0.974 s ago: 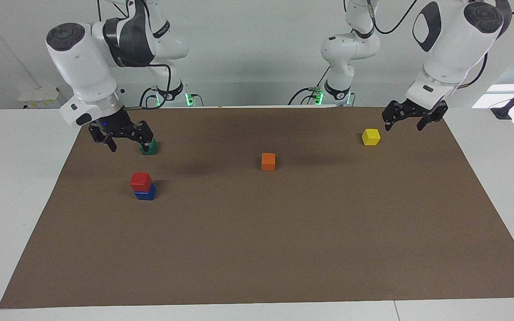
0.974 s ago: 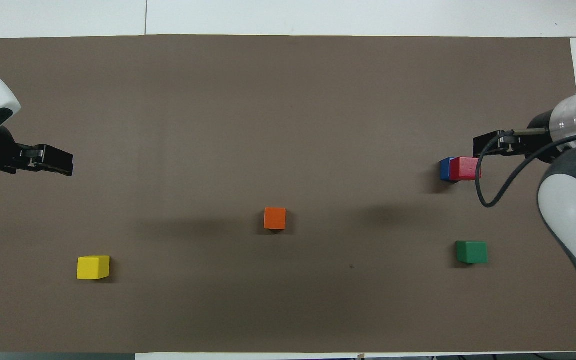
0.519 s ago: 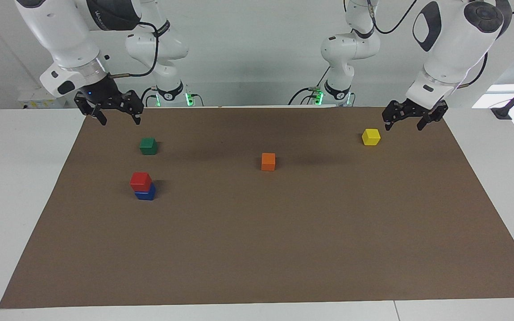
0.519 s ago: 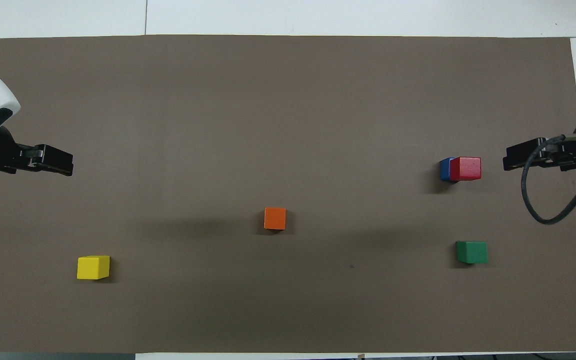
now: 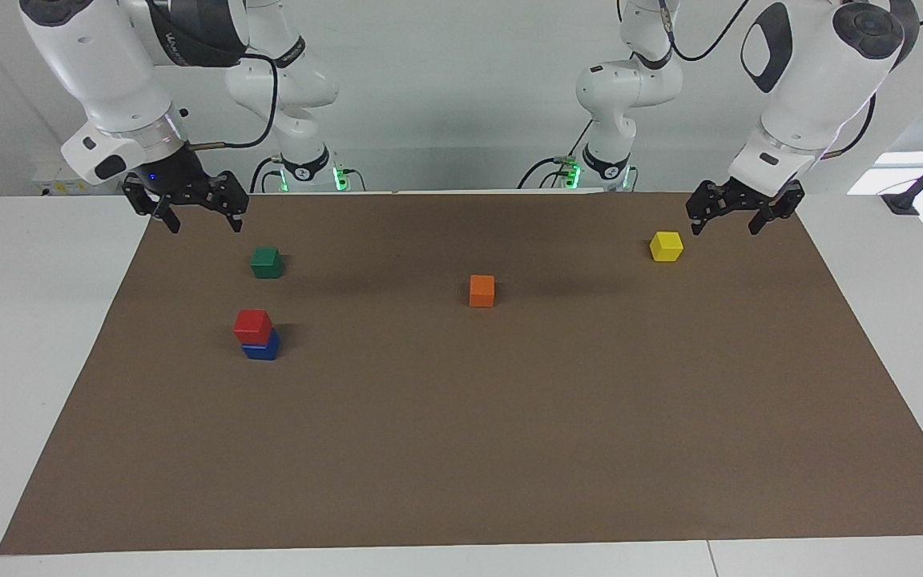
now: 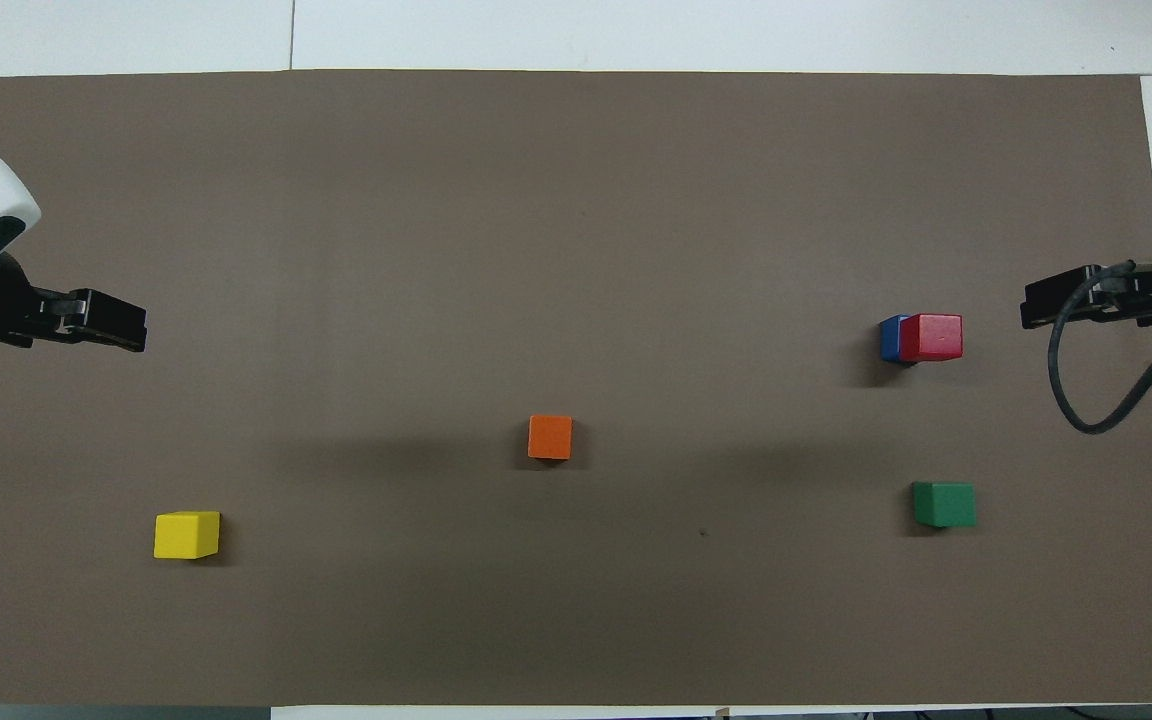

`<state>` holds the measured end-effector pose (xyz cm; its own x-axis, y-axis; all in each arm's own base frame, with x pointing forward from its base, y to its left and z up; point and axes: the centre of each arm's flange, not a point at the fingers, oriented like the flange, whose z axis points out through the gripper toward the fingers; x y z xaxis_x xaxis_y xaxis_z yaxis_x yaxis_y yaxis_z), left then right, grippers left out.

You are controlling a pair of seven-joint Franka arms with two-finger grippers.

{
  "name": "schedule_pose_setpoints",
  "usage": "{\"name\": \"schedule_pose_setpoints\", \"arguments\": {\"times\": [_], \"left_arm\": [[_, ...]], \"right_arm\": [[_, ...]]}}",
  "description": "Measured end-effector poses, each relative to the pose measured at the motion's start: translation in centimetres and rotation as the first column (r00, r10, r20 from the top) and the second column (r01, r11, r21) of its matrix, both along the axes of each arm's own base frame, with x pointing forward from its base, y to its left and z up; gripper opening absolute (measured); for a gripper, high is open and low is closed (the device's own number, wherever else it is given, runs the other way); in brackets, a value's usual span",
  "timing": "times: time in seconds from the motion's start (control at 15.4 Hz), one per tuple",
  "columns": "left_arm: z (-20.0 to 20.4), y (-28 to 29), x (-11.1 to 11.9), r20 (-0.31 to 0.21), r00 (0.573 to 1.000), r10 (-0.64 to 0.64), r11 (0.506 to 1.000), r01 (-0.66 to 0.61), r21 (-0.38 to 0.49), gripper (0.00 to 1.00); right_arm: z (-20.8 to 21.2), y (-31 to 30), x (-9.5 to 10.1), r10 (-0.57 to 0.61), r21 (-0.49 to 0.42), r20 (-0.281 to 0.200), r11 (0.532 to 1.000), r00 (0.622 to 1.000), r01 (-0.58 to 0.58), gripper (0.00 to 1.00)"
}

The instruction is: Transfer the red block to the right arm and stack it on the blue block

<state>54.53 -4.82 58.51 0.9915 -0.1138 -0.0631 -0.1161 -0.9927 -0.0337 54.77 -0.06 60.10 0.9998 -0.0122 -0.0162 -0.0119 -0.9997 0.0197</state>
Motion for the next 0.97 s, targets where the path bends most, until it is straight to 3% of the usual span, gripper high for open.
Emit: {"name": "schedule_pose_setpoints", "arguments": {"times": [0.52,0.97], "left_arm": [[0.01,0.00,-0.01,0.000,1.000,0.000,1.000,0.000,0.000,1.00],[0.01,0.00,-0.01,0.000,1.000,0.000,1.000,0.000,0.000,1.00]], "right_arm": [[-0.03,-0.51,0.11,-0.004,-0.013,0.005,1.000,1.000,0.005,1.00],[-0.44,-0.51,-0.43,-0.005,-0.013,-0.044,1.000,0.999,0.005,1.00]]}}
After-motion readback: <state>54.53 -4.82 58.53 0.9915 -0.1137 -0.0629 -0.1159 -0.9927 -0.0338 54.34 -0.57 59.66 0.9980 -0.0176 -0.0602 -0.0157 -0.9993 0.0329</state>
